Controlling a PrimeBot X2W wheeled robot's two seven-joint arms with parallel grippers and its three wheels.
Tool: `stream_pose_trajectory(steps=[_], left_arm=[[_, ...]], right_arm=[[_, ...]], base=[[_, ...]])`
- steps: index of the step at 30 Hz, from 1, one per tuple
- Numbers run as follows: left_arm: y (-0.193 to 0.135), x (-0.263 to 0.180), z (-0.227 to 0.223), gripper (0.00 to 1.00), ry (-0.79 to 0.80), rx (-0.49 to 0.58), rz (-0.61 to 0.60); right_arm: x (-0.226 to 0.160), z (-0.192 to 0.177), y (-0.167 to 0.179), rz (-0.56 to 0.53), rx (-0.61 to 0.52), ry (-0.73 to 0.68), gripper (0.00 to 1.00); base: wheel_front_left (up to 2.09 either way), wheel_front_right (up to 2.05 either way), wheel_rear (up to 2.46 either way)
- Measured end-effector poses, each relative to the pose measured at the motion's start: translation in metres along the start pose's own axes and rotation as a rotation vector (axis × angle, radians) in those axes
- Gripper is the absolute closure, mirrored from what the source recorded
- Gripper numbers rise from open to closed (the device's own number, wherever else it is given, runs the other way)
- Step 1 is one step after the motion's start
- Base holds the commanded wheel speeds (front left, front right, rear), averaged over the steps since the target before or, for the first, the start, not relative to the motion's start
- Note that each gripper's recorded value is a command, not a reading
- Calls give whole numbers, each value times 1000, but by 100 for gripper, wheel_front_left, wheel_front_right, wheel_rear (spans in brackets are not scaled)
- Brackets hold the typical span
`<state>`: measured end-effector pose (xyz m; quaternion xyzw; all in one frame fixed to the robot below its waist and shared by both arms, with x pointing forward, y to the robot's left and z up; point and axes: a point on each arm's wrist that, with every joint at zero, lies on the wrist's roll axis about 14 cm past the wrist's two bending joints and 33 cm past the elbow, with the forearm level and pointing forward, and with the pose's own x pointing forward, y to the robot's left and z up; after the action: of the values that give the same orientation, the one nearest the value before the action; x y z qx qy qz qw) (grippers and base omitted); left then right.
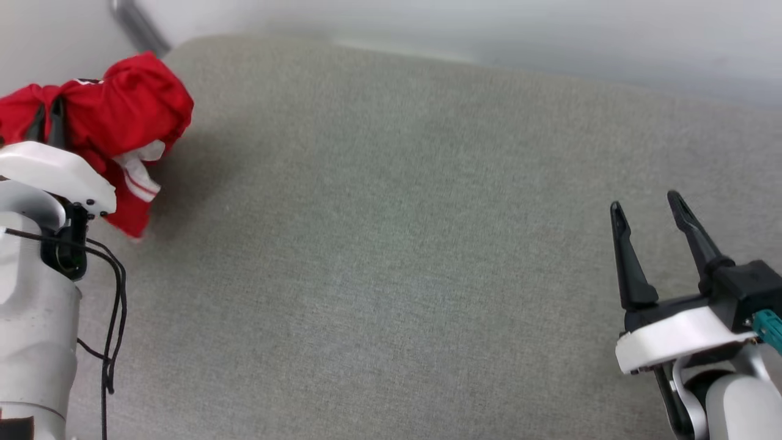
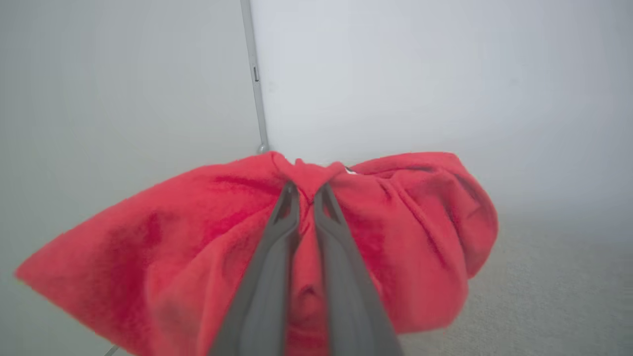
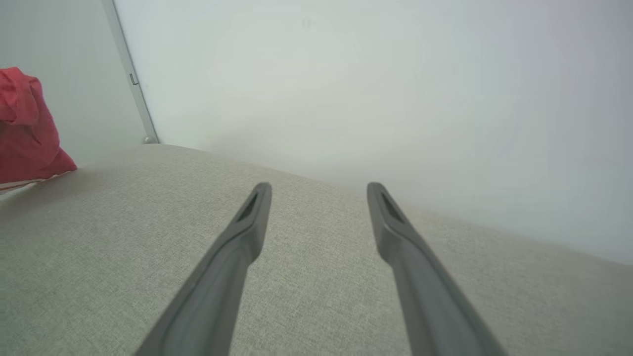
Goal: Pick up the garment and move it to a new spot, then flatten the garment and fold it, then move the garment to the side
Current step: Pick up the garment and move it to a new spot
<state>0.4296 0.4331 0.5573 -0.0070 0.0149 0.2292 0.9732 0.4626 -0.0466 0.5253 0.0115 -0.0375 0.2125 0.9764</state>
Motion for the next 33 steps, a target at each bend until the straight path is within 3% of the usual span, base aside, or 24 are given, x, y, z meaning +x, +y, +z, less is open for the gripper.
stream_pose_trajectory(steps=[7, 12, 19, 23, 33], left_arm=[[-27, -19, 48, 100, -179, -38, -72], [-70, -32, 64, 100, -260, -68, -173], [-158, -62, 68, 100, -322, -140, -379], [-223, -92, 62, 100, -315, -183, -554], [-360, -179, 5, 100, -100, -267, -969]], right_arm=[[-30, 25, -7, -45, -19, -32, 0], [-55, 35, -19, -97, -2, -47, 0], [-90, 49, -43, -195, -17, -67, 0], [-110, 53, -59, -259, -21, -72, 0], [-133, 42, -92, -376, -22, -43, 0]], base=[[0, 0, 0], [0, 0, 0], [0, 0, 0], [0, 0, 0], [0, 0, 0]])
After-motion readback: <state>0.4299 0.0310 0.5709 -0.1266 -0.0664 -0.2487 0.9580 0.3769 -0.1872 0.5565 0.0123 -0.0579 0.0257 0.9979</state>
